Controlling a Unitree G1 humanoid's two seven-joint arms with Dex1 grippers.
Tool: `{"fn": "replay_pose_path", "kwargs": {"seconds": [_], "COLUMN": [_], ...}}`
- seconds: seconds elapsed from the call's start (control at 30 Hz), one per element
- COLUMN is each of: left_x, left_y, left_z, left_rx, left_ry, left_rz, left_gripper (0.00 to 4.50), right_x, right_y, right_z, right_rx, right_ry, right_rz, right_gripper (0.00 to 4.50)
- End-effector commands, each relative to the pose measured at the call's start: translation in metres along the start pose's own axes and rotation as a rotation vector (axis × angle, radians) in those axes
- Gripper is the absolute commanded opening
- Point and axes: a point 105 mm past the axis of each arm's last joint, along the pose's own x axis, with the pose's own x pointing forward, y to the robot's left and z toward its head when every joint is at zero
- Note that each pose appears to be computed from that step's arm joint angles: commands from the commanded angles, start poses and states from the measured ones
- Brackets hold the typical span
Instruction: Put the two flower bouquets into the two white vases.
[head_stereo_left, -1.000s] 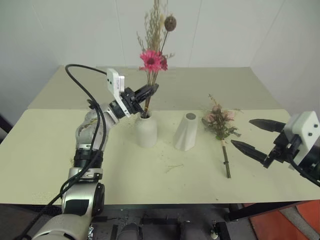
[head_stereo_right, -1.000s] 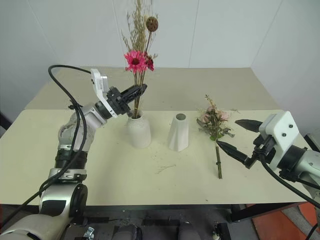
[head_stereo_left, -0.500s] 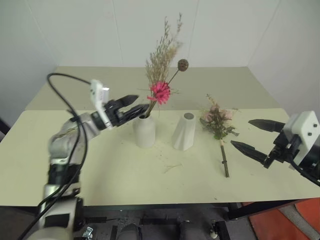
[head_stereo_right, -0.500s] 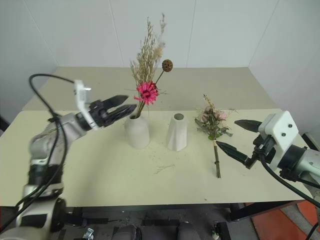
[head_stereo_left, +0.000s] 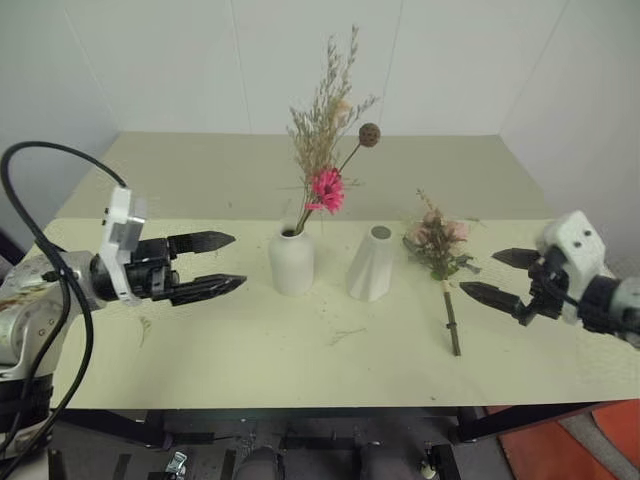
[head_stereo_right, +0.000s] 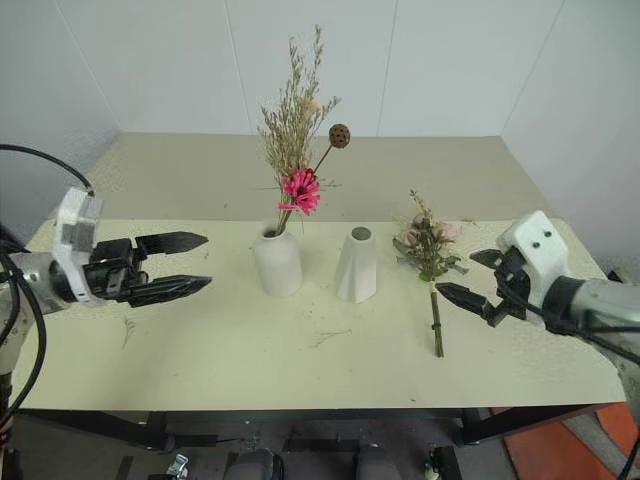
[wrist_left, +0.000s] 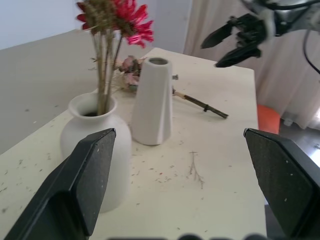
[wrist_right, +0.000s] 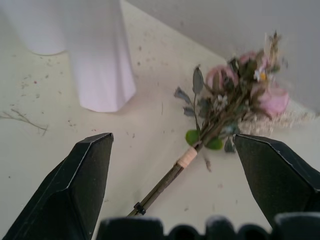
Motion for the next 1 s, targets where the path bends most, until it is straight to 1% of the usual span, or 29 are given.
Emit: {"fn": "replay_pose_path", "kwargs": {"seconds": [0.03,0.2,0.27,0.4,0.53,0.6,0.7,0.87,0.9,0.93,1.0], "left_x": [0.005,0.010,0.012,0.014,0.014,0.013,0.011,0.008,0.008,0.008,0.008], "left_y": [-0.011,-0.014,-0.014,-0.015,-0.016,-0.018,-0.019,-0.021,-0.021,-0.021,-0.021], "left_z": [0.015,0.020,0.021,0.020,0.020,0.020,0.020,0.019,0.019,0.019,0.019], "left_rx": [0.085,0.112,0.118,0.123,0.127,0.131,0.135,0.136,0.136,0.136,0.135], "left_ry": [-0.011,-0.021,-0.024,-0.025,-0.025,-0.022,-0.020,-0.014,-0.014,-0.013,-0.011], "left_rz": [-0.084,-0.132,-0.139,-0.145,-0.145,-0.144,-0.136,-0.125,-0.124,-0.124,-0.126], "left_gripper": [4.48,4.48,4.48,4.48,4.48,4.48,4.50,4.50,4.50,4.50,4.50], "right_x": [0.009,0.029,0.041,0.065,0.082,0.092,0.098,0.100,0.100,0.098,0.095], "right_y": [-0.005,-0.003,-0.006,-0.016,-0.029,-0.038,-0.044,-0.047,-0.048,-0.048,-0.051], "right_z": [-0.008,-0.020,-0.028,-0.034,-0.044,-0.046,-0.044,-0.038,-0.038,-0.038,-0.035], "right_rx": [0.106,0.245,0.309,0.378,0.377,0.362,0.334,0.344,0.345,0.348,0.374], "right_ry": [0.094,0.277,0.330,0.389,0.448,0.440,0.429,0.400,0.397,0.393,0.375], "right_rz": [-0.019,0.033,0.034,0.011,-0.059,-0.102,-0.114,-0.105,-0.108,-0.109,-0.124], "right_gripper": [4.50,4.50,4.50,4.50,4.50,4.50,3.90,2.20,1.74,1.47,0.78]}}
